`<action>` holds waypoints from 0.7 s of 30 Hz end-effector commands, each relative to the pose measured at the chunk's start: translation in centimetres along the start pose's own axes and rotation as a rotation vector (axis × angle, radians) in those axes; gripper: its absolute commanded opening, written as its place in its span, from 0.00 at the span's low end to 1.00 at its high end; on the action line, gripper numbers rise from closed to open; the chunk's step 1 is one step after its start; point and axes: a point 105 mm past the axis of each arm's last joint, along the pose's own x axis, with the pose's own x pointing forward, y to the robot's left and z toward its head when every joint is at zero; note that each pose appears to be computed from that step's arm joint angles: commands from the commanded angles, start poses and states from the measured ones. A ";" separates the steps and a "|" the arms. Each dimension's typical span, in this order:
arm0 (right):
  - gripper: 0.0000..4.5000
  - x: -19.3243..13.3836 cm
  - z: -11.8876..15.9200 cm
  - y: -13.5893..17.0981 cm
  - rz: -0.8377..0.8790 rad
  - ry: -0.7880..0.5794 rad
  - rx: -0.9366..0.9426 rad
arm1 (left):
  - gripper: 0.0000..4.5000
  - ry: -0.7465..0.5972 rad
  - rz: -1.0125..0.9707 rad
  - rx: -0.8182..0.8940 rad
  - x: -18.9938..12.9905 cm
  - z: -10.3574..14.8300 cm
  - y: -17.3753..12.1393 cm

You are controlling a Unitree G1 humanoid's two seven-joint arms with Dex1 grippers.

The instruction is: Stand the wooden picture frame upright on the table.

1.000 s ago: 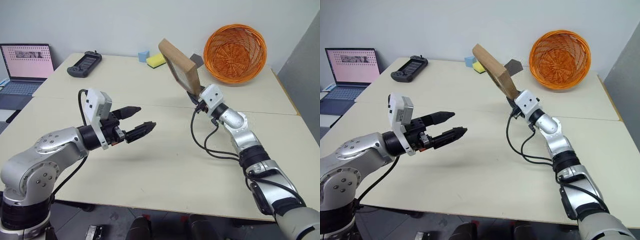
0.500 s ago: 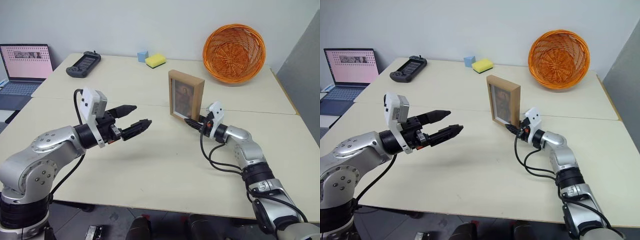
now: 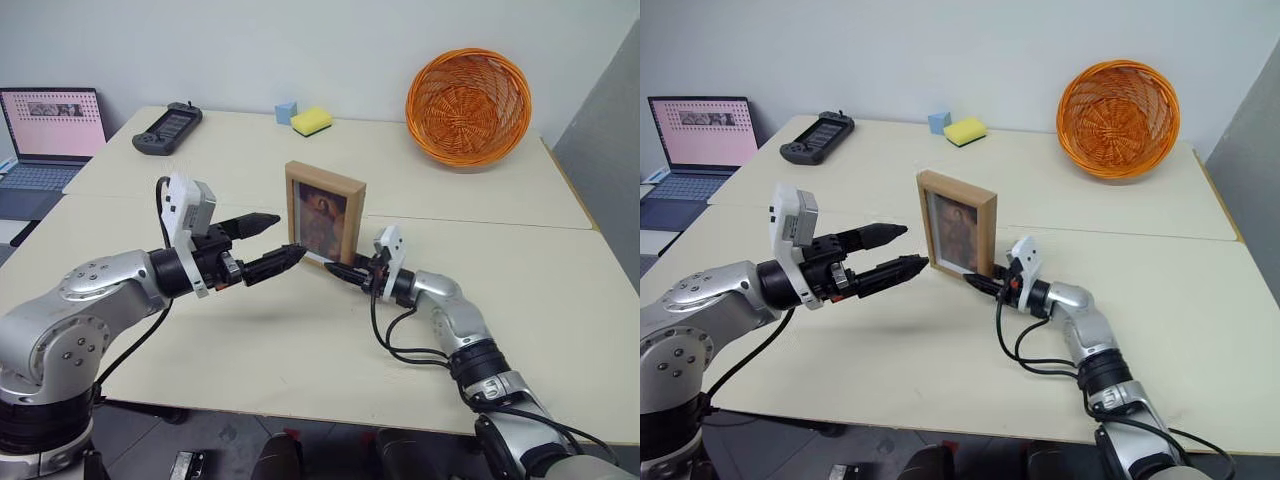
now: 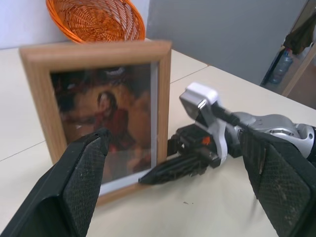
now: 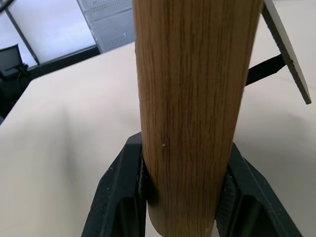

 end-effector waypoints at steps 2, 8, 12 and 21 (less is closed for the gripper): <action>0.32 0.4 0.9 0.3 0.062 -0.058 0.015 | 0.97 -0.003 -0.028 0.033 -1.1 1.1 -1.0; 0.32 -0.1 0.1 -0.2 0.082 -0.060 0.134 | 0.97 -0.004 -0.009 0.028 -1.5 1.5 -0.8; 0.32 -0.3 0.2 -0.7 0.073 -0.071 0.217 | 0.97 -0.001 -0.008 0.027 -1.6 1.7 -0.9; 0.32 -0.6 0.4 -0.5 0.091 -0.078 0.266 | 0.97 0.017 -0.007 0.040 -1.5 1.7 -0.8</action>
